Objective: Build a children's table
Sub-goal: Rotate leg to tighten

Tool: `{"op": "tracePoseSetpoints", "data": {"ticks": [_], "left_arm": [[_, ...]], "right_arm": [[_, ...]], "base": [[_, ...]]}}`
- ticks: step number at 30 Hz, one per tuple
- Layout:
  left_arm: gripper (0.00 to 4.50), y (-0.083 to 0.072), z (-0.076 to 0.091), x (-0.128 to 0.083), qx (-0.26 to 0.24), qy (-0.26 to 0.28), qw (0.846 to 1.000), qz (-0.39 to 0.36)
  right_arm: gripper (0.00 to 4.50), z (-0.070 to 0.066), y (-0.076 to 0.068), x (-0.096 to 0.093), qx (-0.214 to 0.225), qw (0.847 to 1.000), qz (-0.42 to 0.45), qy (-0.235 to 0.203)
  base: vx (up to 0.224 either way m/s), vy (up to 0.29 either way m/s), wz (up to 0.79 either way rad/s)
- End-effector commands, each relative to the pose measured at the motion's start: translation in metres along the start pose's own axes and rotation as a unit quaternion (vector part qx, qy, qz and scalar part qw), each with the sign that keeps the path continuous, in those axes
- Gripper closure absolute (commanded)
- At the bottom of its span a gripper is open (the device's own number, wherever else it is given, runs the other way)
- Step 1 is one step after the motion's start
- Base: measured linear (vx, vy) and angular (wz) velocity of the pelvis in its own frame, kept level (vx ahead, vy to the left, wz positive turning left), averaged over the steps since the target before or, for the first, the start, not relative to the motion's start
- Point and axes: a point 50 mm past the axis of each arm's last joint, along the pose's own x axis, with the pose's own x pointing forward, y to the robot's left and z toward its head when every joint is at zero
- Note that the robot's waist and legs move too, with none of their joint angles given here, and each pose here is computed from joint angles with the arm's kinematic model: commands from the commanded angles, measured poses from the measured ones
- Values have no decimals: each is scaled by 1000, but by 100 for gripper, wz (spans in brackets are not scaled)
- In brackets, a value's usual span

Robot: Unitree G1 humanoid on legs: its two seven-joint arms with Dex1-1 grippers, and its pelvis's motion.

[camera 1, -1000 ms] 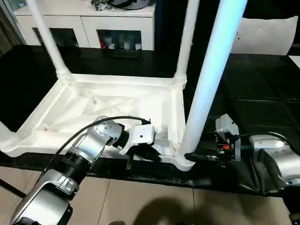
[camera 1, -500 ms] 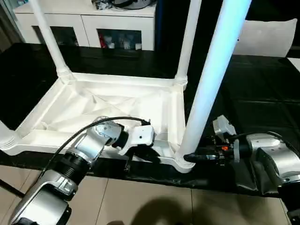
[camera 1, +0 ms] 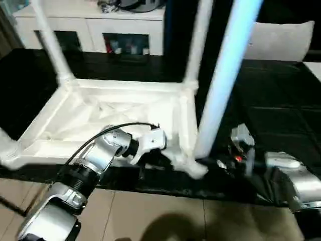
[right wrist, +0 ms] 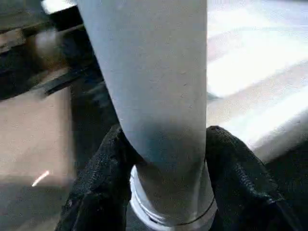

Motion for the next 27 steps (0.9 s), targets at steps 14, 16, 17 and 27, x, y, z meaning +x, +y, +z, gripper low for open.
{"op": "tracePoseSetpoints", "data": {"ticks": [14,16,17,27], "left_arm": [[450,16,54,39,-69,-84,981,164],[450,15,54,40,-61,-78,982,160],[450,15,53,39,-57,-76,983,159],[450,14,36,30,-17,-50,989,141]], "right_arm": [[224,24,-11,76,94,928,-345,-105],[200,25,-11,75,94,925,-350,-112],[181,24,-12,73,91,926,-349,-112],[98,17,-22,26,-16,954,-285,-89]], "base": [[0,0,0],[0,0,0],[0,0,0],[15,-7,1]]}}
